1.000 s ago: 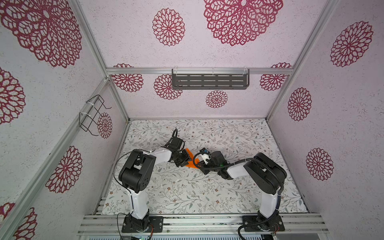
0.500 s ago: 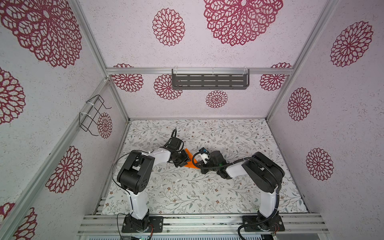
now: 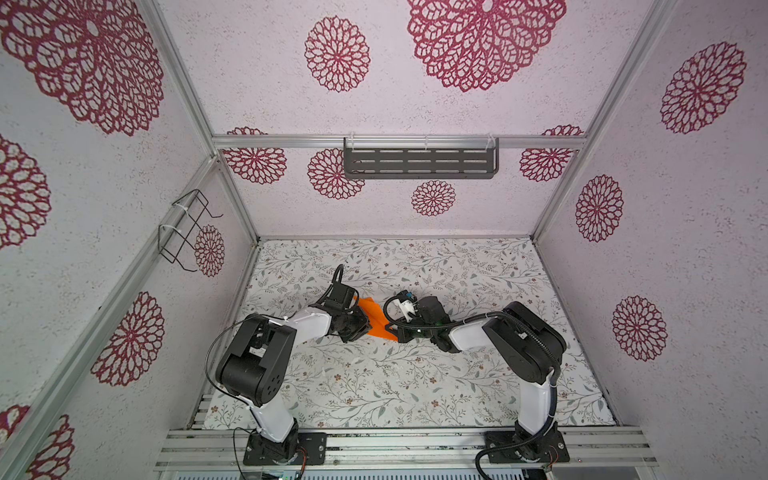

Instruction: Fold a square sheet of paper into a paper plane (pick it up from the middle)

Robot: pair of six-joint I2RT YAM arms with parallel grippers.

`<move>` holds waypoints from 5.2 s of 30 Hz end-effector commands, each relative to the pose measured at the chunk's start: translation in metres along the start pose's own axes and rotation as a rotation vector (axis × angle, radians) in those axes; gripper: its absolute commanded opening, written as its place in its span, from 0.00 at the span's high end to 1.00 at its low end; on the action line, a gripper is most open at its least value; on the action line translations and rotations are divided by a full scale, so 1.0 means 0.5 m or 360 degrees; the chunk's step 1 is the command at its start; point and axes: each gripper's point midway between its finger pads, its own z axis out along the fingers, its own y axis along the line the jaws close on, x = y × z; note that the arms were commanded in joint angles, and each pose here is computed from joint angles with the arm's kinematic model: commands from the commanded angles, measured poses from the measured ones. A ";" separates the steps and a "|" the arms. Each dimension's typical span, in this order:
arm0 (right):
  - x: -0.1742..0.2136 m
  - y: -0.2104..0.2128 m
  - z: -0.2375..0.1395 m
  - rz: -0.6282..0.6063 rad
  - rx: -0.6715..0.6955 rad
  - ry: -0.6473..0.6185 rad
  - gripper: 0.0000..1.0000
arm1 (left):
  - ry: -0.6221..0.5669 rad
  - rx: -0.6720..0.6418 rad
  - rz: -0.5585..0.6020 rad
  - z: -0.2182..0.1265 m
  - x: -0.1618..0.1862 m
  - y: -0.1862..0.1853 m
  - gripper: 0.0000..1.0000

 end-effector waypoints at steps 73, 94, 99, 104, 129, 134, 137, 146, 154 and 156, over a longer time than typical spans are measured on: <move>-0.037 0.005 -0.012 0.0396 -0.0219 0.0112 0.76 | 0.0070 -0.0276 -0.0155 0.054 -0.004 0.065 0.77; -0.060 0.072 -0.016 0.0270 -0.0409 0.0109 0.91 | 0.0123 -0.0438 -0.0171 0.055 0.005 0.099 0.77; -0.042 0.069 0.001 0.0288 -0.0400 0.0180 0.92 | 0.0136 -0.0459 -0.0180 0.058 0.006 0.104 0.77; -0.022 0.040 0.015 0.0330 -0.0302 0.0225 0.92 | 0.0138 -0.0475 -0.0183 0.056 0.007 0.107 0.78; 0.028 -0.010 0.013 0.0447 -0.0173 0.0279 0.92 | 0.0193 -0.0533 -0.0179 0.074 0.015 0.125 0.78; 0.032 -0.012 0.015 0.0452 -0.0172 0.0290 0.92 | 0.0207 -0.0555 -0.0183 0.075 0.018 0.131 0.79; 0.038 -0.017 0.015 0.0461 -0.0156 0.0302 0.91 | 0.0215 -0.0560 -0.0181 0.077 0.019 0.132 0.77; 0.054 -0.025 0.013 0.0469 -0.0118 0.0335 0.91 | 0.0233 -0.0593 -0.0201 0.081 0.023 0.144 0.79; 0.065 -0.038 0.013 0.0476 -0.0060 0.0369 0.91 | 0.0221 -0.0538 -0.0158 0.077 0.009 0.112 0.76; 0.071 -0.043 0.012 0.0477 -0.0034 0.0382 0.91 | 0.0203 -0.0484 -0.0122 0.072 -0.003 0.085 0.75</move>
